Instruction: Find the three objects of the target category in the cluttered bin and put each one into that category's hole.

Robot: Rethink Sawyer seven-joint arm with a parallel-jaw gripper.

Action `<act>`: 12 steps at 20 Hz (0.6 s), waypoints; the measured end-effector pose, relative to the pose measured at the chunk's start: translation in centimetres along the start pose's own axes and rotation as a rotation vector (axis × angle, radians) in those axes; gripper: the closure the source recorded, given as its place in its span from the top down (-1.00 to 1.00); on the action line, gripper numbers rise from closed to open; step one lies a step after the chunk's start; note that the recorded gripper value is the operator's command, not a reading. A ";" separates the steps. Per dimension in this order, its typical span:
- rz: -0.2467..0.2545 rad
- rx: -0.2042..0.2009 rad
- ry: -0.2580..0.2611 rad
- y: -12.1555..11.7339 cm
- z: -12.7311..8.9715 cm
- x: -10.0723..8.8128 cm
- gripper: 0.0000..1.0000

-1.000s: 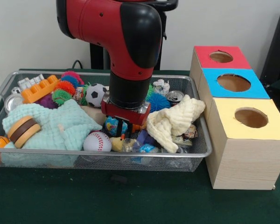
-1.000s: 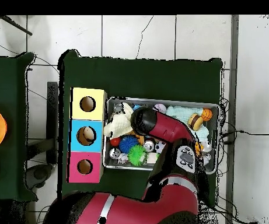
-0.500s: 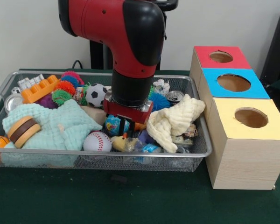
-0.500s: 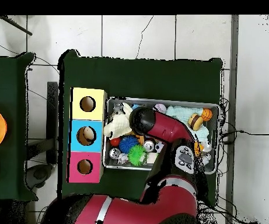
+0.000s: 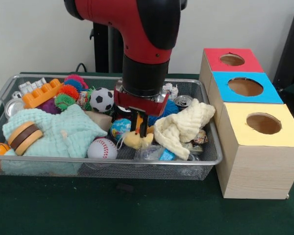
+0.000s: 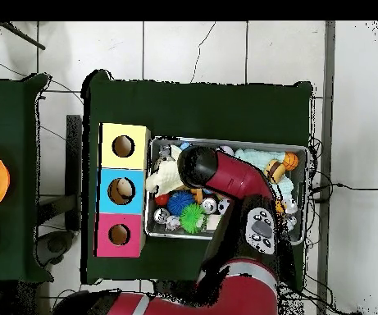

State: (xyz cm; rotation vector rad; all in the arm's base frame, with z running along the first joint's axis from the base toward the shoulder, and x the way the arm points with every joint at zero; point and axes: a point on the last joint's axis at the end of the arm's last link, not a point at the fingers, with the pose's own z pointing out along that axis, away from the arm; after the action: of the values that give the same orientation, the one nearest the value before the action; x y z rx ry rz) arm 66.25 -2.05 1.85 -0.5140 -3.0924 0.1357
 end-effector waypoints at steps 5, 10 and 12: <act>0.003 -0.011 0.004 0.1 -2.6 -0.6 -1.00; 0.006 -0.019 -0.007 0.0 -4.6 -1.5 -1.00; 0.006 -0.020 -0.012 0.0 -5.1 -1.7 -1.00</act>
State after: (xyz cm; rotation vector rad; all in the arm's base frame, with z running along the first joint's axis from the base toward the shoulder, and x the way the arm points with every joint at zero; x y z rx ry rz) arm 67.94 -2.15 6.91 -0.5251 -3.1067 0.1084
